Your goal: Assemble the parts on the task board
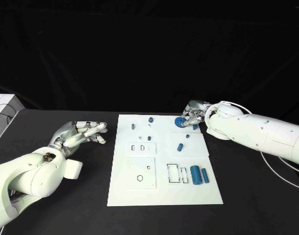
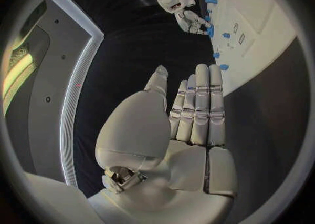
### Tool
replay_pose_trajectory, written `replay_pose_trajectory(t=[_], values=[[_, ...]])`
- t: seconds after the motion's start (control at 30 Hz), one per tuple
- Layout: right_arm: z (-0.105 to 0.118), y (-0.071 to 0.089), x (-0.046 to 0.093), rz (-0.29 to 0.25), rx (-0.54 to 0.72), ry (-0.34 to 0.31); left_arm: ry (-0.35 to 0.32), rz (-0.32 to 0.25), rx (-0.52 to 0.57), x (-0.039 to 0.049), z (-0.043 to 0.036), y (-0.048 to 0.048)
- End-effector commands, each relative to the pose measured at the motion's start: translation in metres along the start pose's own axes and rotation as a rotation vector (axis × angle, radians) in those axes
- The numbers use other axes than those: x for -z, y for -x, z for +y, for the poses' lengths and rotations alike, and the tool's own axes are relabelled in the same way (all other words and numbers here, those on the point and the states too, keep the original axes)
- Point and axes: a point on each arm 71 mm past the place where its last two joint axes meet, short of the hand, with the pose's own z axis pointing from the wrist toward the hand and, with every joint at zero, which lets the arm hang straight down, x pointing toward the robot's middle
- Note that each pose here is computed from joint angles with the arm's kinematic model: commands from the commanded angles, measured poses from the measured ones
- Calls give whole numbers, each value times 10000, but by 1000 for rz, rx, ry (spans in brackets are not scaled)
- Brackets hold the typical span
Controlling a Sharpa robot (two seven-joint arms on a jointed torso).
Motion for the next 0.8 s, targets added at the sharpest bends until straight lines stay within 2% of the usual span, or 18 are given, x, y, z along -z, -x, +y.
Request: replay_pose_trajectory(t=[0.03, 0.17, 0.47, 0.8], values=[[32, -128, 6, 62, 8, 12, -14, 20, 3, -5, -12, -31], [62, -109, 14, 26, 2, 23, -14, 21, 4, -5, -12, -34], [215, -35, 107, -102, 0, 78, -12, 19, 3, 1, -3, -27], [564, -4, 274, -165, 11, 187, -11, 20, 4, 10, 1, -26]])
